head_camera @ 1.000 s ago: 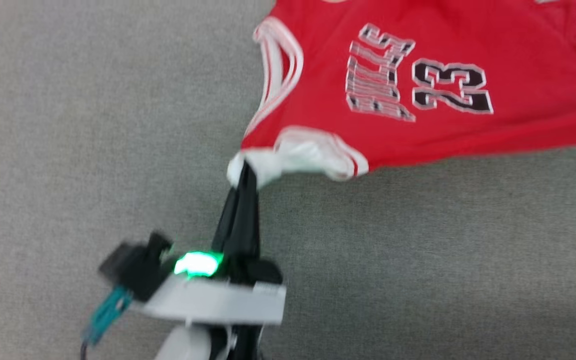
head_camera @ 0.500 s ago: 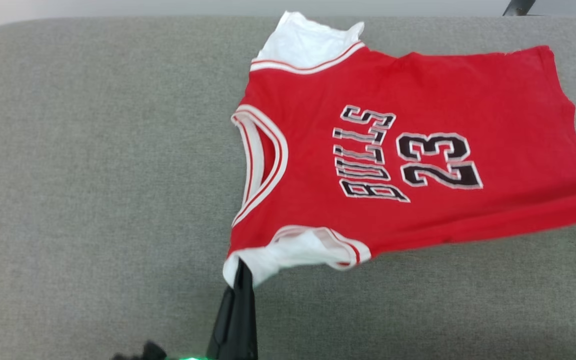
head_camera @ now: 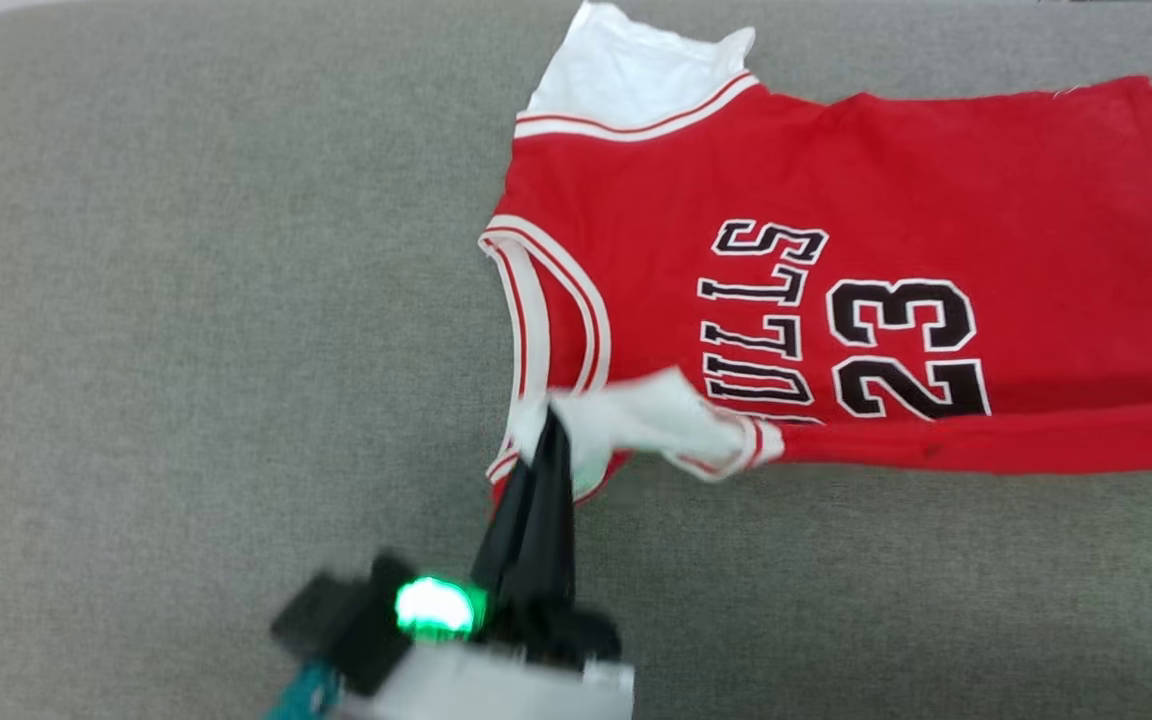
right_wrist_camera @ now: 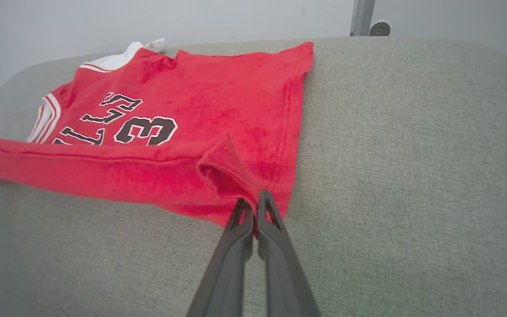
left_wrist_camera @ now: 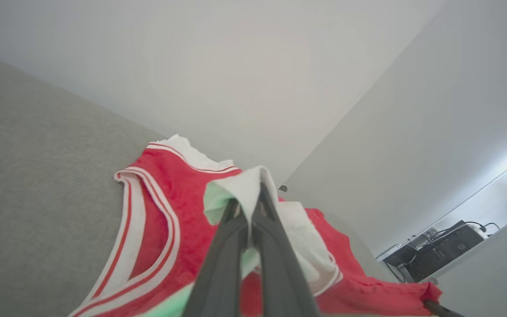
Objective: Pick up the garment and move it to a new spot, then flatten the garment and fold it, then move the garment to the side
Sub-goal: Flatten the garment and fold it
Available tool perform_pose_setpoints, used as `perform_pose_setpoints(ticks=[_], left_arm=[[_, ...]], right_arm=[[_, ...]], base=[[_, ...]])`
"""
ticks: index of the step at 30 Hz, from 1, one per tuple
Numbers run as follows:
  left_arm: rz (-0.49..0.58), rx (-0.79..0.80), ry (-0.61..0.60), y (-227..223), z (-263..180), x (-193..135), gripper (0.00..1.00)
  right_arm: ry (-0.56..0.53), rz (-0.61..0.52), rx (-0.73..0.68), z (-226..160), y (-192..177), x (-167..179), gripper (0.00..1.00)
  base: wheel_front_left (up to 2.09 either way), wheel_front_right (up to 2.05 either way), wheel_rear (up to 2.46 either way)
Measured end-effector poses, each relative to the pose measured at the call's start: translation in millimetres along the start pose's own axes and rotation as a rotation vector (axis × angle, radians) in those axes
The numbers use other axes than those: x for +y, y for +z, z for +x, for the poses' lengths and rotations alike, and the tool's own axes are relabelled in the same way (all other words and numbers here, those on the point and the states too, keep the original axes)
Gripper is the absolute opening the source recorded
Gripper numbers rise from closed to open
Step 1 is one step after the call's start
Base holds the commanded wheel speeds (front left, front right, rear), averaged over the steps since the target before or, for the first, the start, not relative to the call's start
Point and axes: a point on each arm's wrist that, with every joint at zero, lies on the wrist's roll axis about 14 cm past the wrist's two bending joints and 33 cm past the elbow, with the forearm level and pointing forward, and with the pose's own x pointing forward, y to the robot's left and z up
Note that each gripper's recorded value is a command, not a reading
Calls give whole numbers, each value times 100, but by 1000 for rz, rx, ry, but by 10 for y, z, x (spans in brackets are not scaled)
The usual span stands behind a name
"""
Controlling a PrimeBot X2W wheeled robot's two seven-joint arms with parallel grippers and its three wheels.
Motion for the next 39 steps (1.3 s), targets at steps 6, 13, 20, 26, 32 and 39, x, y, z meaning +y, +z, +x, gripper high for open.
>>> perform_pose_setpoints(ticks=[6, 13, 20, 26, 32, 39], left_arm=[[33, 27, -15, -150, 431, 96, 0], [80, 110, 48, -453, 741, 355, 0], [160, 219, 157, -819, 810, 757, 0], [280, 305, 188, -1122, 755, 936, 0], [276, 316, 196, -1169, 762, 955, 0], [299, 319, 197, -1157, 735, 956, 100]], right_arm=[[-15, -8, 10, 188, 36, -103, 0], [-52, 16, 55, 474, -10, -271, 0], [-59, 27, 113, 702, -232, -338, 0], [-69, 20, 156, 819, -413, -396, 0], [-68, 6, 157, 893, -467, -406, 0], [-51, 1, 130, 922, -419, -346, 90]], base=[[0, 0, 0], [0, 0, 0], [0, 0, 0], [0, 0, 0], [0, 0, 0], [0, 0, 0]])
